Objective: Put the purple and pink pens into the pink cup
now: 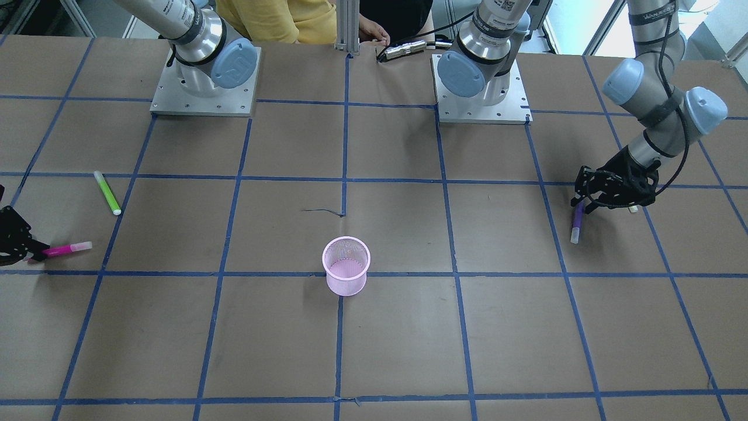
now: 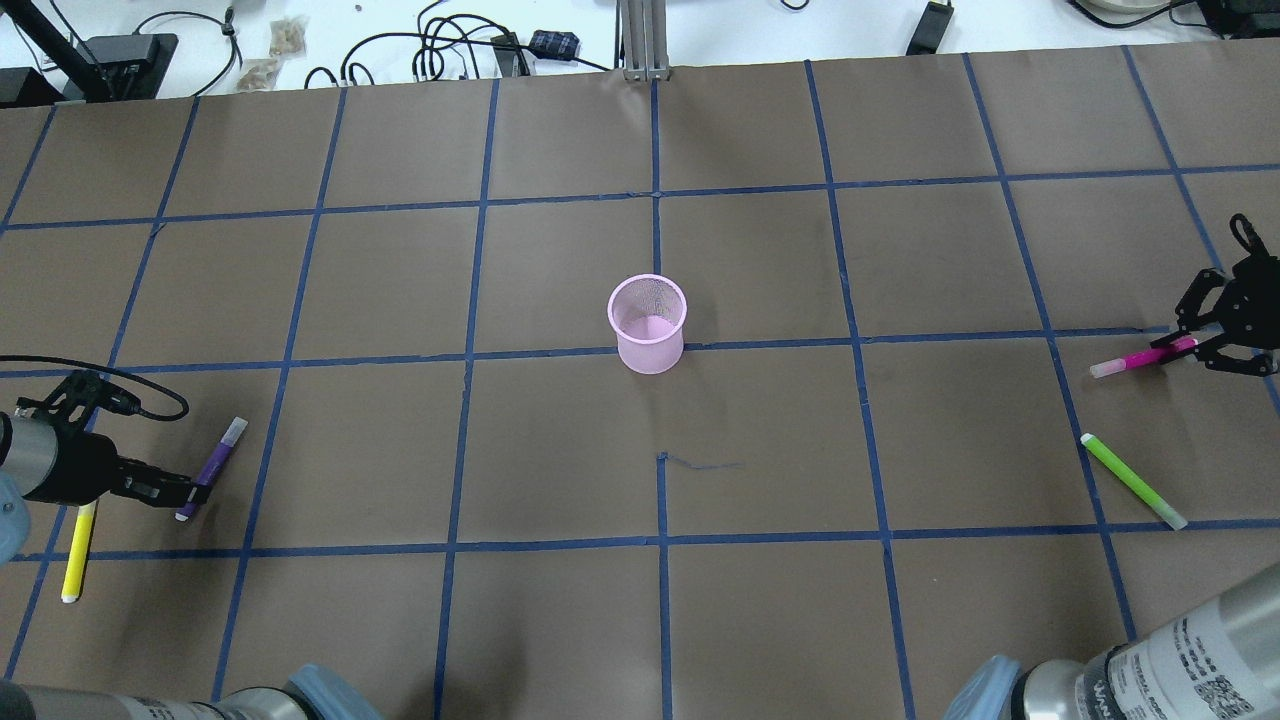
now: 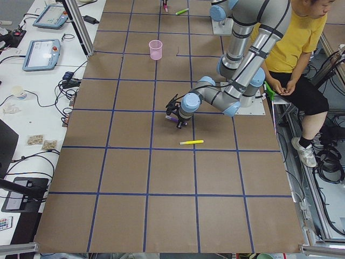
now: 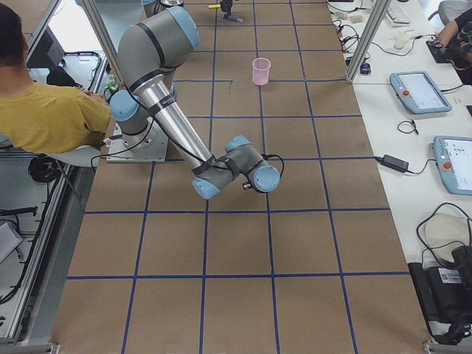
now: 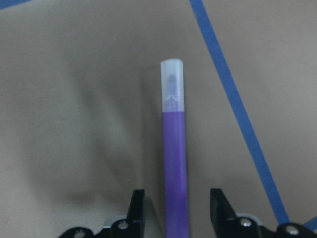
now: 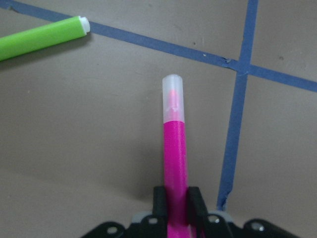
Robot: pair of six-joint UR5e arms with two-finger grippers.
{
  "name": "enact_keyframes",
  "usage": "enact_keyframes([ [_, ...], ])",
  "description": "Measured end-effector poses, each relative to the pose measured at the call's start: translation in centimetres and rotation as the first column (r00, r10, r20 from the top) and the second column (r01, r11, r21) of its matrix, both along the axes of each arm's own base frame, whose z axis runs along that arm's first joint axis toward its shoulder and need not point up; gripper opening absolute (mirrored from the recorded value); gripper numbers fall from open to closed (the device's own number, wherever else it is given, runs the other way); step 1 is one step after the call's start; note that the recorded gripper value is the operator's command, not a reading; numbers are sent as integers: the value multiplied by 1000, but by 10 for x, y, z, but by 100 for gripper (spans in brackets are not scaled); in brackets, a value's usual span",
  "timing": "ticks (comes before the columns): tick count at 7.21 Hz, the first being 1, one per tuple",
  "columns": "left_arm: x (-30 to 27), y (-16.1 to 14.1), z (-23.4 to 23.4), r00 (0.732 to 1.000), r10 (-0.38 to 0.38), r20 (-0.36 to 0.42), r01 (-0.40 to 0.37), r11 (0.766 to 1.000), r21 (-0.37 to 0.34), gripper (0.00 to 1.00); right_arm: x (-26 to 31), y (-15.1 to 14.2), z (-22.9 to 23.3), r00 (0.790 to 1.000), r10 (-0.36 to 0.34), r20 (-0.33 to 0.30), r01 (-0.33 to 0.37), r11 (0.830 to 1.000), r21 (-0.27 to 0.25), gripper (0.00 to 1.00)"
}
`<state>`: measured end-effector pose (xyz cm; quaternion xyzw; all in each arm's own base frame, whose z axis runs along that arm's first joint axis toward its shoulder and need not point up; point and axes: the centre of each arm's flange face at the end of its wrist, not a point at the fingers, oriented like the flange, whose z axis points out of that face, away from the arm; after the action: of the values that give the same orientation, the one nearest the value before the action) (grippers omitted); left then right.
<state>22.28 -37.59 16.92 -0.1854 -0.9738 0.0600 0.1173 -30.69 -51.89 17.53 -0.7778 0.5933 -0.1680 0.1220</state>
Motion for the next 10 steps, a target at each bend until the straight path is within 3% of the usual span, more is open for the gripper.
enact_keyframes([
  [2, 0, 0, -3, 1000, 0, -6, 0, 1000, 5, 0, 4, 2, 36, 998, -45, -45, 45, 999, -9, 12],
  [6, 11, -12, 21, 999, 4, 48, -3, 1000, -26, 0, 81, -14, 139, 978, -121, -171, 115, 992, -46, 12],
  [10, 15, -64, 125, 988, -58, 145, 65, 997, -43, 0, 218, -21, 224, 922, -243, -303, 227, 970, -87, 11],
])
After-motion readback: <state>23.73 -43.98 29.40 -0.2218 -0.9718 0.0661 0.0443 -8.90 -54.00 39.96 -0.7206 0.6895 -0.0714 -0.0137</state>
